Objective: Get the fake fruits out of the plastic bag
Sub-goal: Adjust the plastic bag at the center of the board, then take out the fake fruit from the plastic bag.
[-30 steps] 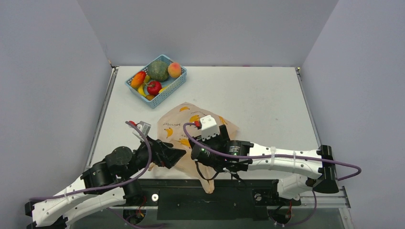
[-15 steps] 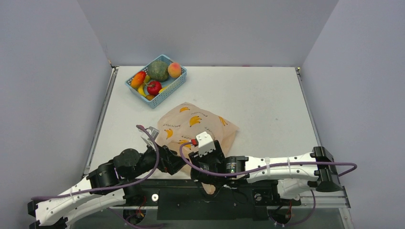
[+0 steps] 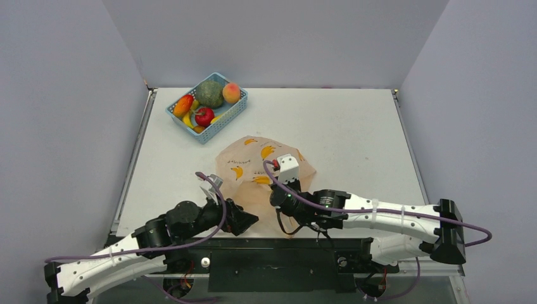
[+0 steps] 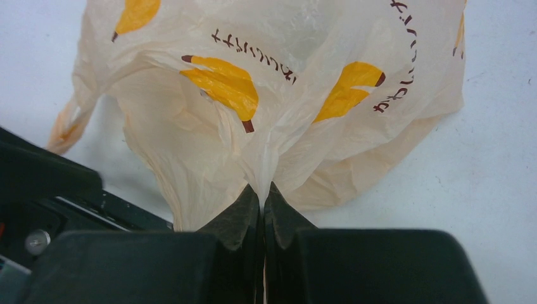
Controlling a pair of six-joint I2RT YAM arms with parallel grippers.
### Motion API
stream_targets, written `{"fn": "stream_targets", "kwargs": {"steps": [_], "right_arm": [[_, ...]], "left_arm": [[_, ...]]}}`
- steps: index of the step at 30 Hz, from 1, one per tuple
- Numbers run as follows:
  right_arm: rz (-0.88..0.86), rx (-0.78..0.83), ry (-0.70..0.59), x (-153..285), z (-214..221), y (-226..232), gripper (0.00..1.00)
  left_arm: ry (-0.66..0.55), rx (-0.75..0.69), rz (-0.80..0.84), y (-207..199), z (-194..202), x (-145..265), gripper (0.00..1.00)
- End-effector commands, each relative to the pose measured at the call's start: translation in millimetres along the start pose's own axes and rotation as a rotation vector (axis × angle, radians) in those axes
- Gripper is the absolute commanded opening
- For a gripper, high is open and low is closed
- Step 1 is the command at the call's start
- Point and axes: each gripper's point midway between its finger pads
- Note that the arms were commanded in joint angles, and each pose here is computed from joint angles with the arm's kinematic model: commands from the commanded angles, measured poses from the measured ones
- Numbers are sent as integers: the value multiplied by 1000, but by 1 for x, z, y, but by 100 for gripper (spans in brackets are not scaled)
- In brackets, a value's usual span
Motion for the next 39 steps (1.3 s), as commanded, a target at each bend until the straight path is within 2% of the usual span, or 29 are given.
{"fn": "stream_targets", "kwargs": {"steps": [1,9,12,16,23,25,32,39], "right_arm": [[-122,-55,-1,14,-17,10,0],[-147,-99,20,21,-20,14,0],[-164,-108,37,22,-16,18,0],[-169,-104,50,22,-11,17,0],[-181,-104,27,29,-19,16,0],[-181,-118,16,31,-22,14,0],[-193,-100,19,33,-19,11,0],[-214,-71,24,32,-14,6,0]], "left_arm": [[-157,26,122,-26,-28,-24,92],[-195,-94,-157,19,-32,-76,78],[-265,-99,-195,23,-46,-80,76],[-321,-93,-277,44,-50,-86,68],[-354,-113,-345,68,-52,-117,66],[-373,-106,-357,72,-56,-125,67],[-429,-88,-412,95,-69,-163,81],[-417,-133,-498,117,-62,-205,95]]}}
Point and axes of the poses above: each gripper's point midway between its finger pads, its own x axis back along the fingers, its own y axis along the line the jaws close on, z = x × y, and after that the axes turned 8 degrees about -x, right-handed
